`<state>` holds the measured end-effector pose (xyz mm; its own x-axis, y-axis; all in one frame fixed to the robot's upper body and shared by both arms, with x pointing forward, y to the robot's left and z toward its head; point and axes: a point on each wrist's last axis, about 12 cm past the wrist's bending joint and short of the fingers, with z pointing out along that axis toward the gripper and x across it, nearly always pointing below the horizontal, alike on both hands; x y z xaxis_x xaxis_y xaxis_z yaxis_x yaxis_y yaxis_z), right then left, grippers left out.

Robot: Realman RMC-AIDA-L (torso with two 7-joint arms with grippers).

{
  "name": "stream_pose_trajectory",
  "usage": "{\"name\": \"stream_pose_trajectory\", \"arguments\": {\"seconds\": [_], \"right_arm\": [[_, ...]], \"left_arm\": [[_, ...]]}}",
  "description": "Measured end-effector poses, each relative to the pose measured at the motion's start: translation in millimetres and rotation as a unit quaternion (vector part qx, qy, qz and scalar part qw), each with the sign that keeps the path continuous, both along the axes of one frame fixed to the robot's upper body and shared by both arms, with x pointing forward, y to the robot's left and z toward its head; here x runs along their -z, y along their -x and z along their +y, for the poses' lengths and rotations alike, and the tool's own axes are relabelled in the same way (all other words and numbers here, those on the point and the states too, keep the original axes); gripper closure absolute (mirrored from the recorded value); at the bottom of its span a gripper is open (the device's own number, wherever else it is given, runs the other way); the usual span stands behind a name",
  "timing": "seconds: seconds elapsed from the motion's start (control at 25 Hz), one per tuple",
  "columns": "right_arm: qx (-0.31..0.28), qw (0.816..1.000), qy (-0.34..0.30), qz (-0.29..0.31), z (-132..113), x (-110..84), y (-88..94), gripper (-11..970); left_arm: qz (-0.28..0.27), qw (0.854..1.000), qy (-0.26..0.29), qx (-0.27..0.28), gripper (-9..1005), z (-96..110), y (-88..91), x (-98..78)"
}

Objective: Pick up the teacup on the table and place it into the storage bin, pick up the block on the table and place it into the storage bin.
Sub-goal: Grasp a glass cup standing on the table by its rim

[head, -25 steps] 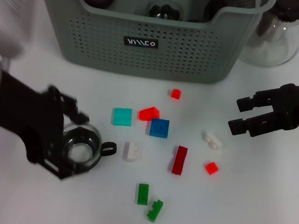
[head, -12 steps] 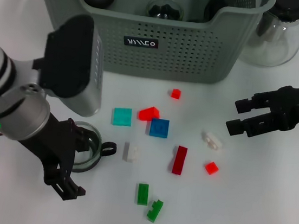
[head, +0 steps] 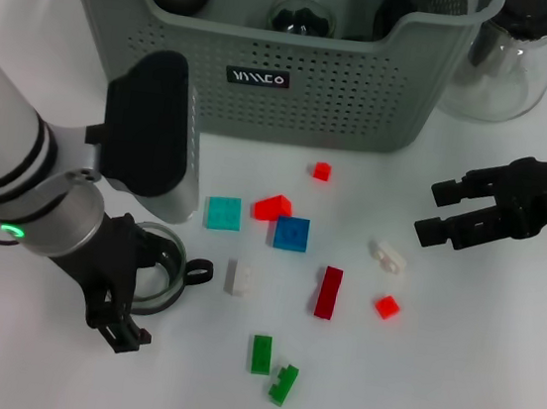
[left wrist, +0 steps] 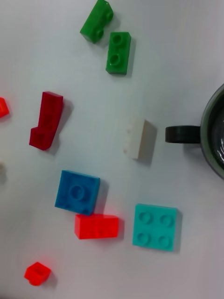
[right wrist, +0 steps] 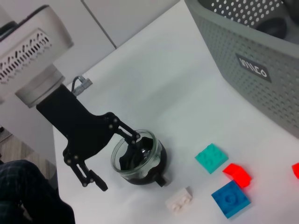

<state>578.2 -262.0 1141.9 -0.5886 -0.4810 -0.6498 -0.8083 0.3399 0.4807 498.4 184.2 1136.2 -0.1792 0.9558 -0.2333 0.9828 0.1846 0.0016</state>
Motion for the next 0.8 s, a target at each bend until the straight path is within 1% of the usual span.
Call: {"name": "stream_pose_trajectory", "arguments": {"seconds": [0.2, 0.56, 0.8], "right_arm": [[0.0, 1.0, 0.001, 0.0, 0.8, -0.7, -0.9, 35], [0.002, 1.0, 0.002, -0.001, -0.5, -1.5, -1.5, 35], [0.004, 1.0, 0.003, -0.001, -1.6, -1.4, -1.7, 34]], "left_arm": [[-0.001, 1.0, -0.007, 0.004, 131, -5.1, 0.0, 6.7], [-0.014, 1.0, -0.003, 0.003, 132, -6.6, -1.8, 8.2], [-0.011, 1.0, -0.006, 0.012, 194, -6.4, -0.4, 11.9]]}}
